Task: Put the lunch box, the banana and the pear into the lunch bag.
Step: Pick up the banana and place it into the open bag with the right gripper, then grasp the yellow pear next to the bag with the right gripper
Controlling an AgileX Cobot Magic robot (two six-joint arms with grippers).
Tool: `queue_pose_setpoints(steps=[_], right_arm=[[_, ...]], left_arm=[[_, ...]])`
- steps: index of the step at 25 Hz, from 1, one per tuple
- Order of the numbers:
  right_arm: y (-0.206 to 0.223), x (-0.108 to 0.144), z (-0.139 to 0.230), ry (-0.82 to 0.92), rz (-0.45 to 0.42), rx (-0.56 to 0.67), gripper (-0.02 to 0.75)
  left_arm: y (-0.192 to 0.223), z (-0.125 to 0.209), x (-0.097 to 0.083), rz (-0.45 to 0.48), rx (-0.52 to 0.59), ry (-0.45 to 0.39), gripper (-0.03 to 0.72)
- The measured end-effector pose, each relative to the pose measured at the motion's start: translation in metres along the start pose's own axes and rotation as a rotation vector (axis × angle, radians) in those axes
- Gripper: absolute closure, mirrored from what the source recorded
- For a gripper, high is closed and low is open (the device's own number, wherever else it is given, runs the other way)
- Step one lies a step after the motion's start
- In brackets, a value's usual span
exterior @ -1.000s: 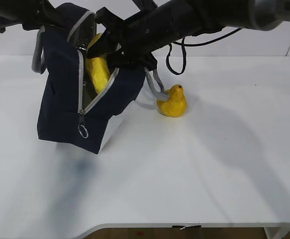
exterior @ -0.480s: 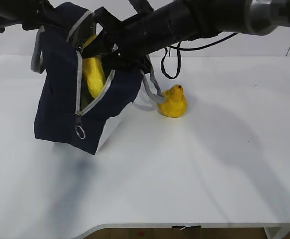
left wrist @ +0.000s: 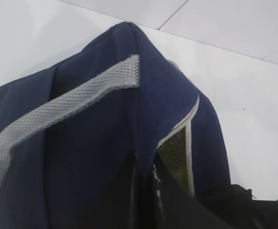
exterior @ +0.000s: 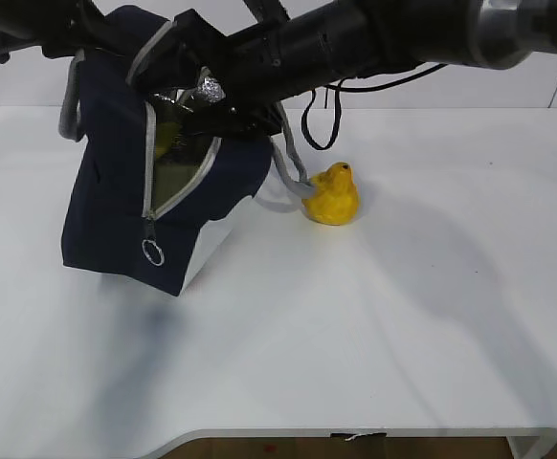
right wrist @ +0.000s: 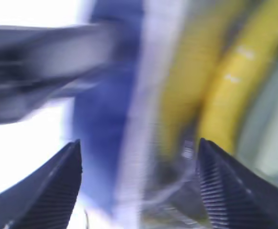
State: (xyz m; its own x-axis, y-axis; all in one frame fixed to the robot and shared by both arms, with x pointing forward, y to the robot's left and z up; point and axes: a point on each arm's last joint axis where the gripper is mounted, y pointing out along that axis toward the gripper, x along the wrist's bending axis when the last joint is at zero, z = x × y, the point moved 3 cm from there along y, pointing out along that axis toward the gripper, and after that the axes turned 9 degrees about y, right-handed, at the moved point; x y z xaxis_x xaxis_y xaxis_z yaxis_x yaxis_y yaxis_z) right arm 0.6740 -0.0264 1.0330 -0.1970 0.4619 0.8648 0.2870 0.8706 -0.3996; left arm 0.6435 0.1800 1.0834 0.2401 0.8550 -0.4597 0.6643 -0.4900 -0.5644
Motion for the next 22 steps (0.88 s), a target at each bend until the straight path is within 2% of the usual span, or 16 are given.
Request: queue_pose_setpoints(steps=[7,10,15,18,22], right_arm=[[-0.014,0.026,-0.008,-0.108,-0.058,0.049,0.151],[-0.028,0.036,-0.012,-0.175,-0.046,0.088,0.153],[-0.06,0.03,-0.023,-0.236,0.081,0.167,0.173],[-0.08,0.021,-0.037,-0.25,0.178,0.133,0.208],[-0.1,0.001,-0.051,-0.275,0.354,0.098,0.261]], left_arm=[[0.0,0.0,0.0,0.0,0.0,0.0,0.694],[0.0,0.0,0.0,0.0,0.0,0.0,0.694],[0.0,0.0,0.0,0.0,0.0,0.0,0.694],[0.0,0.0,0.0,0.0,0.0,0.0,0.694],[0.0,0.0,0.0,0.0,0.0,0.0,0.694]])
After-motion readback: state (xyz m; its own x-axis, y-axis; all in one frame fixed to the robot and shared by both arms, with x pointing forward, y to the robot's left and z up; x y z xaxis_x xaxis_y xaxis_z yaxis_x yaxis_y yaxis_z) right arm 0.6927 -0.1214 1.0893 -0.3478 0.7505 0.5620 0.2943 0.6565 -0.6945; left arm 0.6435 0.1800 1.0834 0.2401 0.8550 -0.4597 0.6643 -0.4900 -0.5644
